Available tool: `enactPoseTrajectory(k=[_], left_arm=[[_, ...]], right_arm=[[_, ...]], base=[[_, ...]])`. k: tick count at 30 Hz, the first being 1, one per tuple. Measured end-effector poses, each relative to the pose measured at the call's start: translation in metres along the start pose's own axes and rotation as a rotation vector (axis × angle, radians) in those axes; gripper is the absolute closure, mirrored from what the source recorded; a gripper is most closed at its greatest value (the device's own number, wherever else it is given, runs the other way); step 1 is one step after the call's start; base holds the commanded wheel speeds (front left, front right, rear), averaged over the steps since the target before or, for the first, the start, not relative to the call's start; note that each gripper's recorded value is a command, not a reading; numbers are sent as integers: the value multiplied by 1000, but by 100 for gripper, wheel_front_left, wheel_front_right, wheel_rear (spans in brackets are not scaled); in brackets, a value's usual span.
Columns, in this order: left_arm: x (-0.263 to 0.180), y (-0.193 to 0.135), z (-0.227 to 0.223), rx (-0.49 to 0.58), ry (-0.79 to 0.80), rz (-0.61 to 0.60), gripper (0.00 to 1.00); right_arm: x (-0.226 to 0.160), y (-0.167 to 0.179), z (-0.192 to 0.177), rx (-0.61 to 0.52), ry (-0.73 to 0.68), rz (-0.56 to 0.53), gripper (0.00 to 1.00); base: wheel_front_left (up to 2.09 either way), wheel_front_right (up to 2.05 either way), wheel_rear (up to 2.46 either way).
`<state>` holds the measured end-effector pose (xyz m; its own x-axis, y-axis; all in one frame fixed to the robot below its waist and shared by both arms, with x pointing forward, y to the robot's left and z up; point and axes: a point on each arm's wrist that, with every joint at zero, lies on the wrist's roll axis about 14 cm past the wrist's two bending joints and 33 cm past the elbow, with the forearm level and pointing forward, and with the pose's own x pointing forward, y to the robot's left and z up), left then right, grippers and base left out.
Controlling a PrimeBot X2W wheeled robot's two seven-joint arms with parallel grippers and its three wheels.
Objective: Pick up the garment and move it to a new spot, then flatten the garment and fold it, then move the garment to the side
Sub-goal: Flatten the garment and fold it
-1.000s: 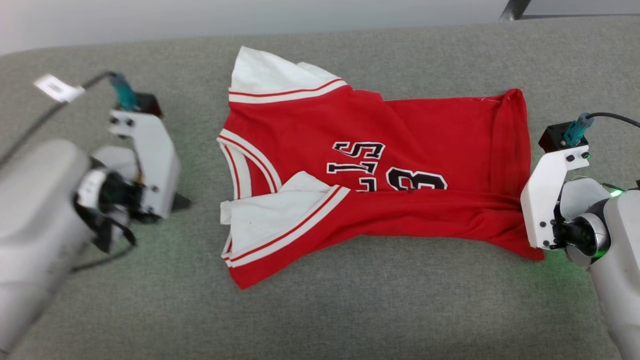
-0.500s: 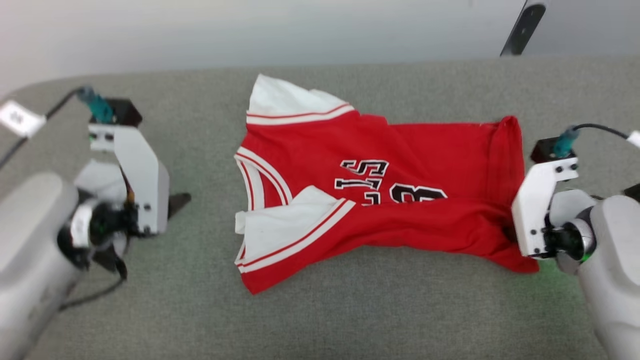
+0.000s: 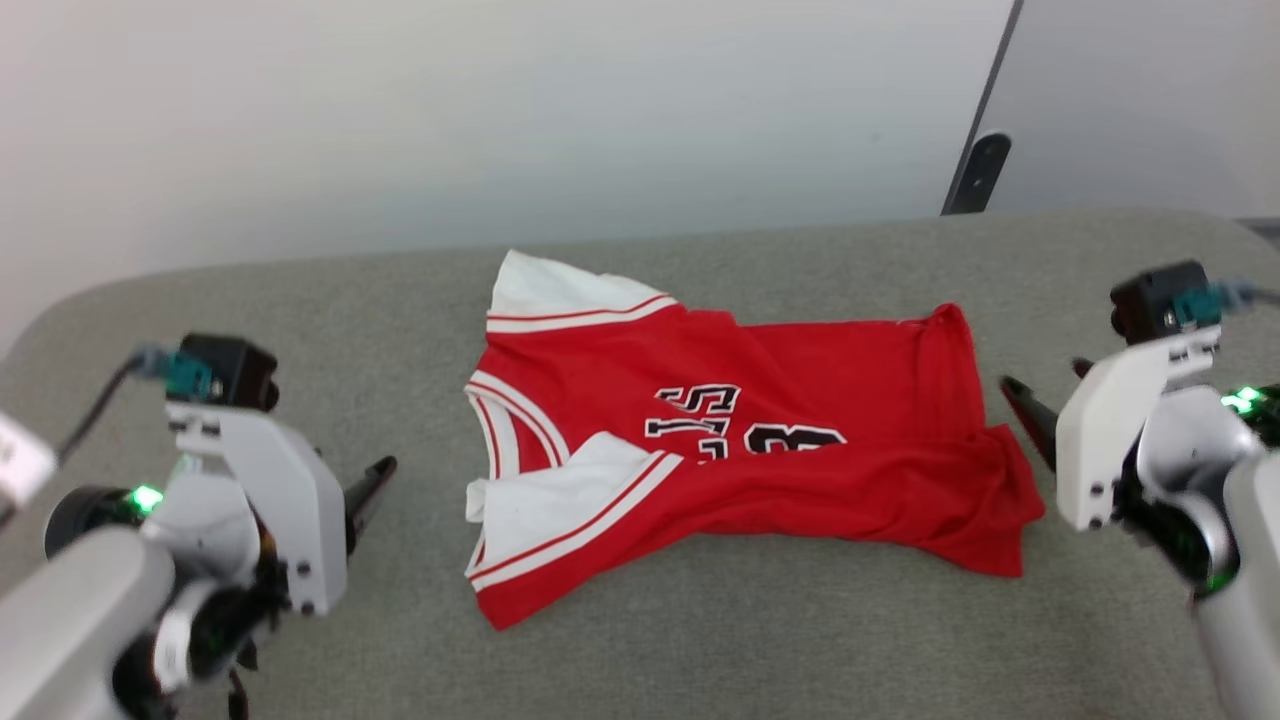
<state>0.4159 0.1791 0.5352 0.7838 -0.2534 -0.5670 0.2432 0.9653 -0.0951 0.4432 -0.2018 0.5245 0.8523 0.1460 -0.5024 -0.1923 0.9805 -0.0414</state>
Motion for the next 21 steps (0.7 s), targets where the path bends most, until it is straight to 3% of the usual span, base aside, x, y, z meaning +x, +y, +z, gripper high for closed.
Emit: enactPoseTrajectory(k=[5,10,16,19,21], left_arm=[[-10,-19,12,42,-186,-38,0],[-25,-35,31,52,-435,-68,0],[-33,-49,16,-18,-576,-83,0],[-31,-50,3,-18,-569,-90,0],[-24,-56,-11,-75,-507,-115,0]], right_arm=[[-28,4,18,21,-321,-8,0],[-53,11,10,18,-506,-29,0],[-72,21,-6,60,-618,-41,0],[-74,21,-13,89,-623,-53,0],[-73,18,-19,94,-604,-64,0]], base=[[0,0,0],[0,0,0],[0,0,0],[0,0,0],[0,0,0]])
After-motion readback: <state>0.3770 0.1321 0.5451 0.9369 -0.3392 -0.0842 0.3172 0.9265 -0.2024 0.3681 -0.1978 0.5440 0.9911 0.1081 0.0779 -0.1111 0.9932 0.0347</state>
